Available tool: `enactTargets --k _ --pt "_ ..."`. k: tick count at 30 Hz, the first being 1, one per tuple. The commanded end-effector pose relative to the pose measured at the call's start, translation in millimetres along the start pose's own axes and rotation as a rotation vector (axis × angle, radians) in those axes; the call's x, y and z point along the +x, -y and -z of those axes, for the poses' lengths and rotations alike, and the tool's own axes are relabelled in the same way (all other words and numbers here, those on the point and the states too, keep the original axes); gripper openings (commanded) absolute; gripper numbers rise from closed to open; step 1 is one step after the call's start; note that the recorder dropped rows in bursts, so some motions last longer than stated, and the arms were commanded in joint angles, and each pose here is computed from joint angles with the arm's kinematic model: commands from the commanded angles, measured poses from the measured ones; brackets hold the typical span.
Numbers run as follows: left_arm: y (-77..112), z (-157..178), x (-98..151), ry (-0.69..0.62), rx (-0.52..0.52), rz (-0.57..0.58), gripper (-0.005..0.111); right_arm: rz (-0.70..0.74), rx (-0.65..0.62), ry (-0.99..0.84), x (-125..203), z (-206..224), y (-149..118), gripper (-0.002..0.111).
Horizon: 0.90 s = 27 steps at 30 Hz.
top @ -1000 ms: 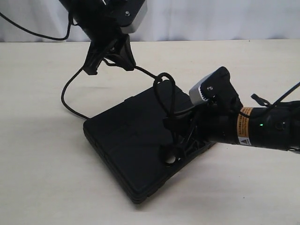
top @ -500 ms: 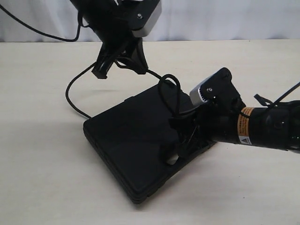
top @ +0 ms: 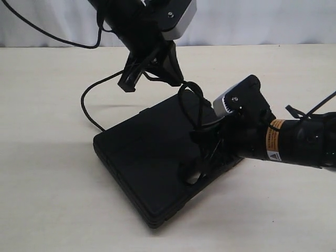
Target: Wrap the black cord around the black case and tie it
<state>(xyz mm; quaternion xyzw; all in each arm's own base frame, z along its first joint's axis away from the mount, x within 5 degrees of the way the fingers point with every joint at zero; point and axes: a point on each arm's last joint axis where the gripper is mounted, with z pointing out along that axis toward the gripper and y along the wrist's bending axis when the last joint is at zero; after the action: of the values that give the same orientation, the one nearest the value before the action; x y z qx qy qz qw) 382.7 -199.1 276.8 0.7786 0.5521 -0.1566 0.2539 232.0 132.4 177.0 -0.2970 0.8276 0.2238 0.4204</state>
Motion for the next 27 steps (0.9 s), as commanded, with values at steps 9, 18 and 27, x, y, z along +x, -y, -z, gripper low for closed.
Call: enactTargets --k 9,18,27 --pt "11.3 -14 -1 0.099 0.049 0.029 0.000 -0.049 0.038 0.030 -3 1 4 0.005" --pt "8.4 -11 -15 0.247 0.024 0.081 0.000 -0.086 0.066 0.000 0 1 6 0.019" --pt "8.4 -12 -14 0.241 0.027 0.080 0.000 -0.146 0.090 0.000 -2 5 7 0.062"
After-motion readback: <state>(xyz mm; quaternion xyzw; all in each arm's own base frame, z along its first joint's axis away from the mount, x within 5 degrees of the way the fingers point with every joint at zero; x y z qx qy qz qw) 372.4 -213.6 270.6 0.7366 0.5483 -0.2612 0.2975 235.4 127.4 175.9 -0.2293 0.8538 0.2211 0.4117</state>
